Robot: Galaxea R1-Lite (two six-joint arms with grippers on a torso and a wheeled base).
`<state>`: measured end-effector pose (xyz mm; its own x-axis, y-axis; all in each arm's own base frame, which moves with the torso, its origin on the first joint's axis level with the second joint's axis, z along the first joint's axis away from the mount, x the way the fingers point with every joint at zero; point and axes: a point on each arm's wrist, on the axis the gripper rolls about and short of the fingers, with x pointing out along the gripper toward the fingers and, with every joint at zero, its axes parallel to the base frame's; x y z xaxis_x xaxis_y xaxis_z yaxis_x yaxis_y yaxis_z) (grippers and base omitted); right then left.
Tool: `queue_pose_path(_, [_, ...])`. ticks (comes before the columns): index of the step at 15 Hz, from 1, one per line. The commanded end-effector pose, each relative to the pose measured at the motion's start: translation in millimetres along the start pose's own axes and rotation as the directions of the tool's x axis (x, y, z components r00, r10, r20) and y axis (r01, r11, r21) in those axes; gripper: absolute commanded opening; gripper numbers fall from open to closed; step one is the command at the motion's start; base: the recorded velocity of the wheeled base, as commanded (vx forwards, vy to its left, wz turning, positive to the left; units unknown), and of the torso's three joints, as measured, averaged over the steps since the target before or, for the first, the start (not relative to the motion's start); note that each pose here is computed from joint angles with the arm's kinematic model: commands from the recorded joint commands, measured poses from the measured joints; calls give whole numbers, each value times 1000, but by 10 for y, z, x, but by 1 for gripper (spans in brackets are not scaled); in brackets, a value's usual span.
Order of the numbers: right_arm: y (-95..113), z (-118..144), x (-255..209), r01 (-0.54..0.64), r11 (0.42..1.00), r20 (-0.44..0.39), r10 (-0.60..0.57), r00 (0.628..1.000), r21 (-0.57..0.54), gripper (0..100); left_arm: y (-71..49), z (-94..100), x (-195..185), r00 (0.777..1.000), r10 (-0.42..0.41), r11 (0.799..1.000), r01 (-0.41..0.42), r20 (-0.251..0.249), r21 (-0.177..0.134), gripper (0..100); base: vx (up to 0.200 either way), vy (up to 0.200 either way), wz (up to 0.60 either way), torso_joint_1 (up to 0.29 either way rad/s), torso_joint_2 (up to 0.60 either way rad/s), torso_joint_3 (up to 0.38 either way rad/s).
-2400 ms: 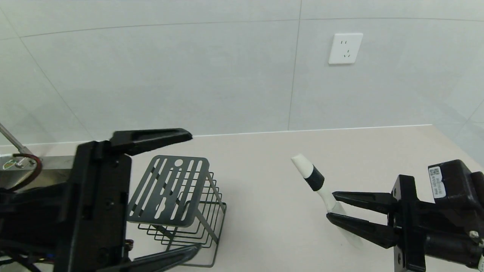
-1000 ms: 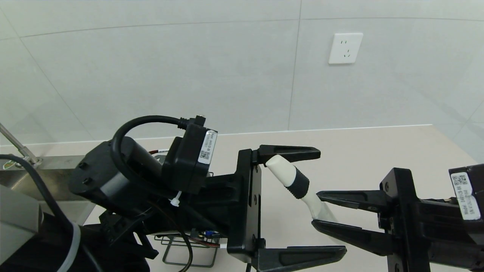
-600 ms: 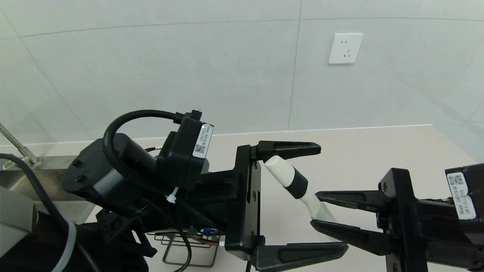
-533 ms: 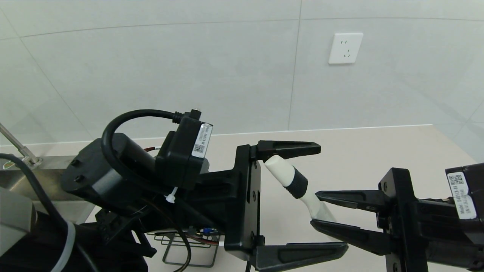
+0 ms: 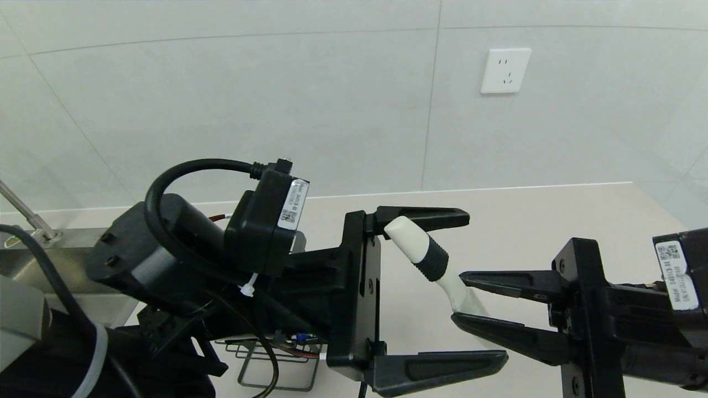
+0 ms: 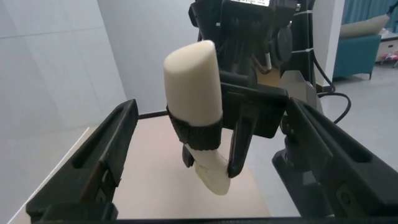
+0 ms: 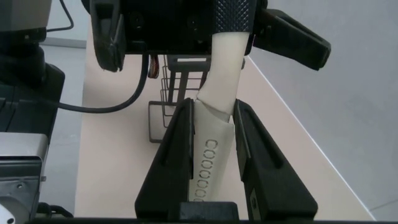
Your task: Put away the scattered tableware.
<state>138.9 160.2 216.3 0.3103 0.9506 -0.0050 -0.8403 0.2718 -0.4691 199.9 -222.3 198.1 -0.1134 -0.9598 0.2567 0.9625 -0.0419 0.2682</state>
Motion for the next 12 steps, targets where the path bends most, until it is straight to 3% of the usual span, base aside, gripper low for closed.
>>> queue_pose_path(1, [-10,2,19,0,1000,1,0,1000,-1,0,-4,17,-3,1000,-1,1000,1,3,4,0,0,0,0,0,0,0])
queue_pose_path(5, [-96,105,77,22,999,42,-21,999,-23,0,-19,89,-15,1000,0,1000,0,16,20,0,0,0,0,0,0,0])
queue_pose_path(6, [-107,104,97,22,999,42,-21,999,-23,100,-24,102,-19,1000,0,1000,0,18,23,0,0,0,0,0,0,0])
queue_pose_path(8, [-91,33,145,9,1000,18,-9,1000,-11,100,-20,110,-39,1000,8,1000,-9,17,24,0,0,0,0,0,0,0])
queue_pose_path(10, [-46,30,180,-10,1000,25,10,1000,-9,100,31,159,-120,996,87,995,-87,20,38,0,0,0,0,0,0,0])
queue_pose_path(12, [-21,4,154,-12,1000,15,12,1000,-2,100,36,286,-259,989,144,989,-145,29,27,0,0,0,0,0,0,0])
